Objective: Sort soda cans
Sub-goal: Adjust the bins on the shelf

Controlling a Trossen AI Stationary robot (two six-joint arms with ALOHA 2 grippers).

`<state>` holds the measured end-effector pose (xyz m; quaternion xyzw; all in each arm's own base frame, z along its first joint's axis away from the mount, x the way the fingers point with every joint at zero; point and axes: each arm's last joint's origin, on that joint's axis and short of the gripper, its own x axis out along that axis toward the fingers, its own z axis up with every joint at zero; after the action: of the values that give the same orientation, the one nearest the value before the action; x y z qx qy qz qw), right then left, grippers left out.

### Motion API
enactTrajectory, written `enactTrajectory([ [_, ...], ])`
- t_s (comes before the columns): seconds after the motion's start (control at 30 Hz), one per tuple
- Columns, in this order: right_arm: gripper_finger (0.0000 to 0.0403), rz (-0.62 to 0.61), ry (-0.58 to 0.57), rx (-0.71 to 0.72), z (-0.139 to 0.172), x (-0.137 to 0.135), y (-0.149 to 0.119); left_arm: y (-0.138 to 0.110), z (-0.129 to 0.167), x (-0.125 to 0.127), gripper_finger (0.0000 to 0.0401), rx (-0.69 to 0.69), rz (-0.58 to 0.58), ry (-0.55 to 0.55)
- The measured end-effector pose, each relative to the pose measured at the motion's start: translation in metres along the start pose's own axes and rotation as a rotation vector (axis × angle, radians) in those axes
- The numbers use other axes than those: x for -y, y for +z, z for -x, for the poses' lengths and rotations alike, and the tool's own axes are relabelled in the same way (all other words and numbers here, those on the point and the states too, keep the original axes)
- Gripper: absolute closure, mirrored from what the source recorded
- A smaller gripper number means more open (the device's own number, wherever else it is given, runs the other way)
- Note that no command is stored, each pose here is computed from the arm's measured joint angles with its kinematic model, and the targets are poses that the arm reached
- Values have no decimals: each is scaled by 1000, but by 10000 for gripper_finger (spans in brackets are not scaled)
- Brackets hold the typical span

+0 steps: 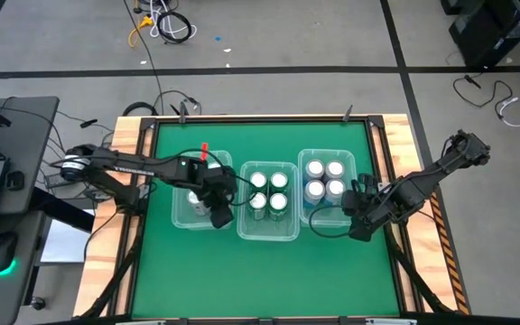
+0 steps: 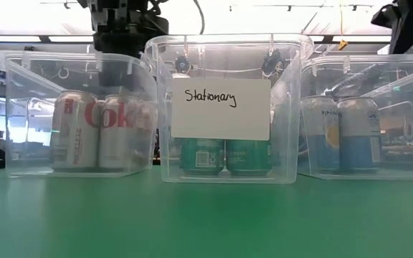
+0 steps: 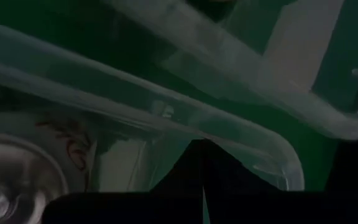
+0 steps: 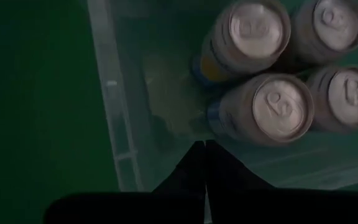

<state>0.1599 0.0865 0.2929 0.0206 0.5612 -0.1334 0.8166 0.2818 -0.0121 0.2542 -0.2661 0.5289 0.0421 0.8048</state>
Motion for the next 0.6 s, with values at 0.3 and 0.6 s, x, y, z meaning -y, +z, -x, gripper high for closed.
enactTrajectory([
  [0.3, 403, 15, 78, 138, 14, -6, 16, 8, -10, 3, 401, 25, -55, -59],
  [0.6, 403, 49, 218, 354, 4, -38, 49, -6, -13, 23, 401, -16, -132, -98],
])
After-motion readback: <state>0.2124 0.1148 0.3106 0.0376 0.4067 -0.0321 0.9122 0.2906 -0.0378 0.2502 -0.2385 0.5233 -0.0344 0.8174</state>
